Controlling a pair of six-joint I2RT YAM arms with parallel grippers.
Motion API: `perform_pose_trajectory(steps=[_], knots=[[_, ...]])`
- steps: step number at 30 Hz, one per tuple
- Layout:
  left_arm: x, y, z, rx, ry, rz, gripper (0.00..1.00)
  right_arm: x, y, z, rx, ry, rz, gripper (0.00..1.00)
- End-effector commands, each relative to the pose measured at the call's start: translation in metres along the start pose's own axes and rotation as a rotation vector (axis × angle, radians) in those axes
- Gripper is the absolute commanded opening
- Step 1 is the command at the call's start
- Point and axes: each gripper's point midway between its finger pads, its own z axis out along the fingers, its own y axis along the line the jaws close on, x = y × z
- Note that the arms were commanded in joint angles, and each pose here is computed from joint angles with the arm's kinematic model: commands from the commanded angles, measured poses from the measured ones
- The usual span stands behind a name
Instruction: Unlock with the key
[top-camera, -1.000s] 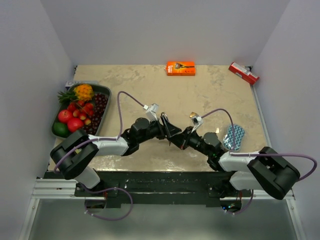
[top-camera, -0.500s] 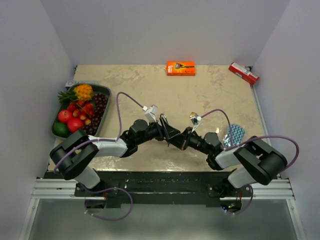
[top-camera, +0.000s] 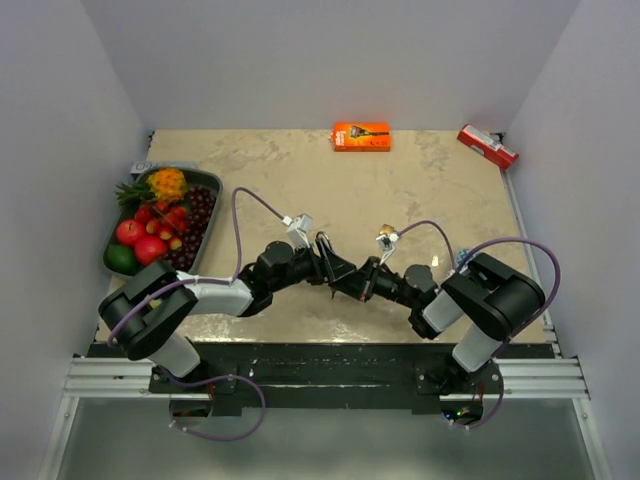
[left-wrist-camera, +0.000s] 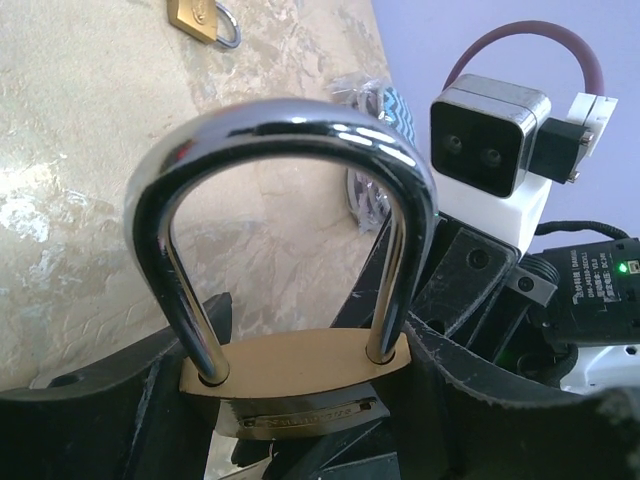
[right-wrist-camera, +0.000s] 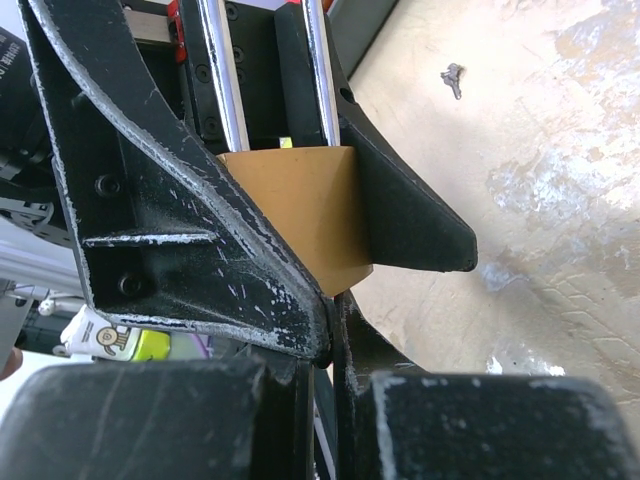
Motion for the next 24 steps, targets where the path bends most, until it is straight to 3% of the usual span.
perform_pose_trajectory(steps=[1,15,24], knots=[[0.000,-0.101,-0.030,0.432,0.037,0.225,0.00,-0.065,0.038,-0.010,-0.155,-0.267,-0.056,0.00],[0.010,-0.145,-0.057,0.633,0.072,0.360,0.00,-0.079,0.077,-0.020,-0.262,-0.292,-0.082,0.00],[0.021,-0.170,-0.072,0.723,0.090,0.408,0.00,-0.094,0.096,-0.023,-0.227,-0.295,-0.158,0.00]])
